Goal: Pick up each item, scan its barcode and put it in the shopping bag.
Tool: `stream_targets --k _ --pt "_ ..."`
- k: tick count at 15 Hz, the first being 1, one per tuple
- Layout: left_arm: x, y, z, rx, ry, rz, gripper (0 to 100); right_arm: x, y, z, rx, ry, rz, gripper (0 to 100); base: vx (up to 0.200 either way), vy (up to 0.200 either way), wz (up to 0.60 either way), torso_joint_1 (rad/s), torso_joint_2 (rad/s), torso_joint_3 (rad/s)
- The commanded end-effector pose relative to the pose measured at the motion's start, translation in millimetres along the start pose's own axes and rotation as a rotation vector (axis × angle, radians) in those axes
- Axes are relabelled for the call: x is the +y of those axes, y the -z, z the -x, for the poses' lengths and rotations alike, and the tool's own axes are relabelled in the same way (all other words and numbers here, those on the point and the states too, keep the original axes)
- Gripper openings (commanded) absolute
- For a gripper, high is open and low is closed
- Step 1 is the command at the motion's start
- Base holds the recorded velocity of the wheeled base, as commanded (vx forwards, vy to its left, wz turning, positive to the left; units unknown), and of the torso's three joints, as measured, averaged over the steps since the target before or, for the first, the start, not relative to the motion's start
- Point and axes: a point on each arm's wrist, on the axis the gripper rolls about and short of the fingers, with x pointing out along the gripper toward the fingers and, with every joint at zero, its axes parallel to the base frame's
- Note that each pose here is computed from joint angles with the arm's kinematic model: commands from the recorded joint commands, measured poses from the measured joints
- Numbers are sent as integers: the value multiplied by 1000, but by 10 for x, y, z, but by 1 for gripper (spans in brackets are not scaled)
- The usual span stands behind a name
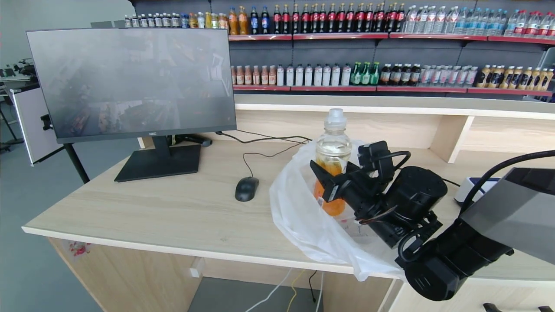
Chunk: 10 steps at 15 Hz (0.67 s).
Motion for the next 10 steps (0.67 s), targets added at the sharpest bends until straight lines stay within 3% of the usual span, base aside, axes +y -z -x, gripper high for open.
stream_targets --k 1,10 --pt "0 2 0 1 0 -1 100 21 66 5 23 -6 -4 0 0 0 0 0 0 0" --pt "0 1 0 0 0 0 100 105 173 66 70 -25 -19 0 0 0 0 0 0 0"
